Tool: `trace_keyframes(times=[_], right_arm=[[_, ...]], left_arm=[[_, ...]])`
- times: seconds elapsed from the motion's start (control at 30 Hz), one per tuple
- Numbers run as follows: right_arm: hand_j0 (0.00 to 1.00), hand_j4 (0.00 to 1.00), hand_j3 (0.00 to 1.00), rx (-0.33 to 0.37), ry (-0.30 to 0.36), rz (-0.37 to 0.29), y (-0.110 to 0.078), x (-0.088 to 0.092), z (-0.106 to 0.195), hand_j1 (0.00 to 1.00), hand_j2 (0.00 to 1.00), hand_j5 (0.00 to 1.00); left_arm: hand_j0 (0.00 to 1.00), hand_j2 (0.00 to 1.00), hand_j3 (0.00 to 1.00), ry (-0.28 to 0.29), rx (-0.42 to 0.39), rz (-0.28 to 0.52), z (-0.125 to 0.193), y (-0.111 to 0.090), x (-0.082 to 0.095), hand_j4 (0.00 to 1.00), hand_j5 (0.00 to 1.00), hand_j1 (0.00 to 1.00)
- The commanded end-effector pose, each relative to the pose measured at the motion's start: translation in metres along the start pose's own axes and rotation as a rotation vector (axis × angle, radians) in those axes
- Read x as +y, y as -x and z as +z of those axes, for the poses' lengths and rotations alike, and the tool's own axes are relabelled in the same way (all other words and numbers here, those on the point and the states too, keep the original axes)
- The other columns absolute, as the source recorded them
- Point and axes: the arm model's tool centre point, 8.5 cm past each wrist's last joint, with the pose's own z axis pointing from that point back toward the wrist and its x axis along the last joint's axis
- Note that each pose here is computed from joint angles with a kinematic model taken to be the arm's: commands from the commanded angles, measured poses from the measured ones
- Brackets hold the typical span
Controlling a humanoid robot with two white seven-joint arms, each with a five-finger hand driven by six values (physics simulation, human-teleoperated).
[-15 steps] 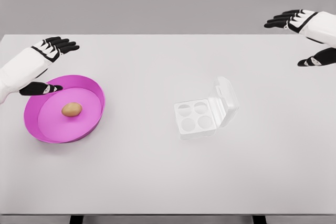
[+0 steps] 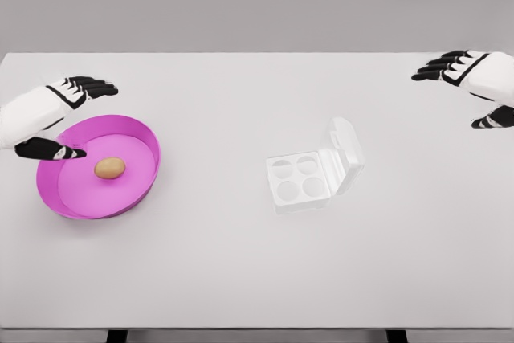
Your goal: Pack egg into the box and close the box lid
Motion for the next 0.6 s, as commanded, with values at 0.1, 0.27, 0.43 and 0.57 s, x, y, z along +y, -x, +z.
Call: trace_keyframes(times=[0.1,0.27,0.43,0.57], right_arm=[[0.94,0.94,0.94,0.058,-0.044,0.002,0.007,0.023,-0.001,0.94,0.94,0.94],[1.0,1.0,1.0,0.009,-0.071,-0.03,-0.011,0.047,-0.007,1.0,1.0,1.0],[1.0,1.0,1.0,0.023,-0.106,-0.038,-0.009,0.057,-0.003,1.0,1.0,1.0],[1.0,1.0,1.0,0.017,-0.156,-0.061,-0.011,0.076,-0.005,1.0,1.0,1.0]], left_arm=[[1.0,1.0,1.0,0.258,-0.026,0.073,0.008,-0.002,-0.013,1.0,1.0,1.0],[1.0,1.0,1.0,0.344,-0.023,0.036,0.008,-0.001,-0.009,1.0,1.0,1.0],[0.97,0.97,0.97,0.315,-0.038,0.065,0.006,-0.003,-0.008,0.97,0.97,0.97],[1.0,1.0,1.0,0.293,-0.051,0.082,0.003,-0.004,-0.004,1.0,1.0,1.0]])
